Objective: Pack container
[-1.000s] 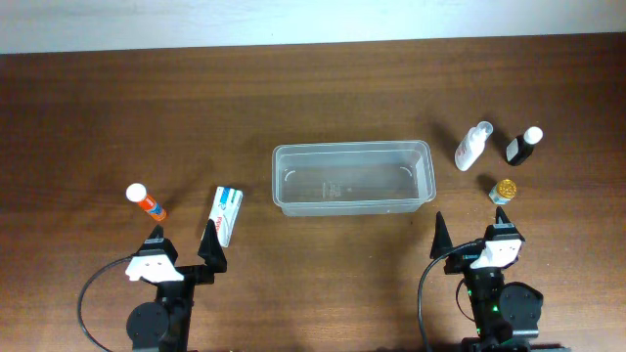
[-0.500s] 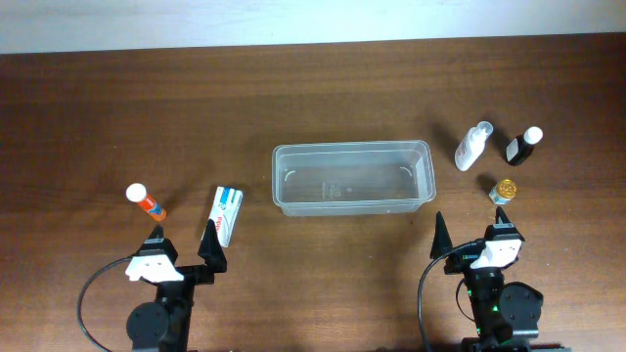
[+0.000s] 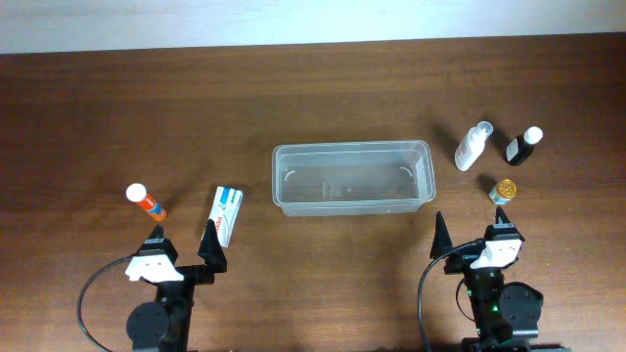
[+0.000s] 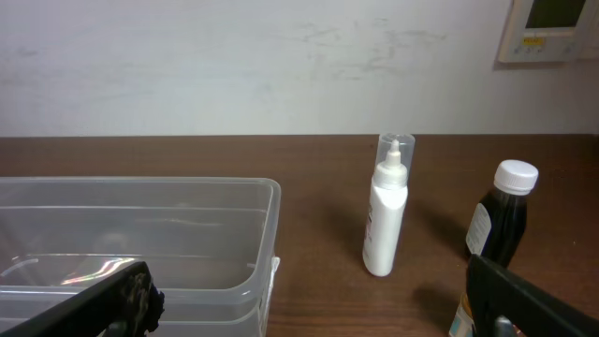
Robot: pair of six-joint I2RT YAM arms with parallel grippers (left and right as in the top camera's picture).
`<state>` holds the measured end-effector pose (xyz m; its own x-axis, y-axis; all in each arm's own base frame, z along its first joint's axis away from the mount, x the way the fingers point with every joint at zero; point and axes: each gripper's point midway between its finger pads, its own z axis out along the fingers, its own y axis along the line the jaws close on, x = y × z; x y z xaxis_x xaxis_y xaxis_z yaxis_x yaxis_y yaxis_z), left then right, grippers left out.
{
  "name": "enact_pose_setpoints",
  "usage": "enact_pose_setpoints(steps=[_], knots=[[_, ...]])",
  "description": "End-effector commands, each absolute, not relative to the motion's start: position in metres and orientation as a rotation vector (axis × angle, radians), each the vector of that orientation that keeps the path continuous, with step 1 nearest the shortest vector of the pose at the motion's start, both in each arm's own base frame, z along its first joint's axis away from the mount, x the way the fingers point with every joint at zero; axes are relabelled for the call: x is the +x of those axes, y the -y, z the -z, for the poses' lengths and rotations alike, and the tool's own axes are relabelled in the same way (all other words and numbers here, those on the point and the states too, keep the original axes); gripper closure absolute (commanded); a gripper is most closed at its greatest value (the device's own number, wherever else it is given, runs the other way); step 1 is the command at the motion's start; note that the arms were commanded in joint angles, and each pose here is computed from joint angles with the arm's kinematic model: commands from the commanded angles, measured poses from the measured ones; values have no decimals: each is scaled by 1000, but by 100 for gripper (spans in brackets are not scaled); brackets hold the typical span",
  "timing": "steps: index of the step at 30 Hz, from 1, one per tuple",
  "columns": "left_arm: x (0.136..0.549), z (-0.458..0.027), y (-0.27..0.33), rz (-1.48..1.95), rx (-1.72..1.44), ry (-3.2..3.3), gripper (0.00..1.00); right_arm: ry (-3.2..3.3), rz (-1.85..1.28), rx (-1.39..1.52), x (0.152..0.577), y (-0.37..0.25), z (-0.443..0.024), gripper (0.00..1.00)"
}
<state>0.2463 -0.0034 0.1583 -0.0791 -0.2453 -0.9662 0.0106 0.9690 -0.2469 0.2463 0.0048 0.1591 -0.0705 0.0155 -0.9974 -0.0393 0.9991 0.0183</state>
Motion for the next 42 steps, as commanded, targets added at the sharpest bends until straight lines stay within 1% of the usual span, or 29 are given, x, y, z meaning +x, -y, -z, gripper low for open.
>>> enact_pose_setpoints(steps=[1,27,31,42], knots=[[246,-157,3,203,-168,-1641,1,-1641,-54,-37,246,-9,-158,2],[246,-158,4,207,-164,-1641,1,-1641,-55,-38,246,-9,-158,1],[246,-158,4,206,-166,-1641,1,-1600,-53,-39,246,-9,-168,1],[246,-164,6,216,-154,-1626,1,-1616,-94,-24,245,-11,-170,2]])
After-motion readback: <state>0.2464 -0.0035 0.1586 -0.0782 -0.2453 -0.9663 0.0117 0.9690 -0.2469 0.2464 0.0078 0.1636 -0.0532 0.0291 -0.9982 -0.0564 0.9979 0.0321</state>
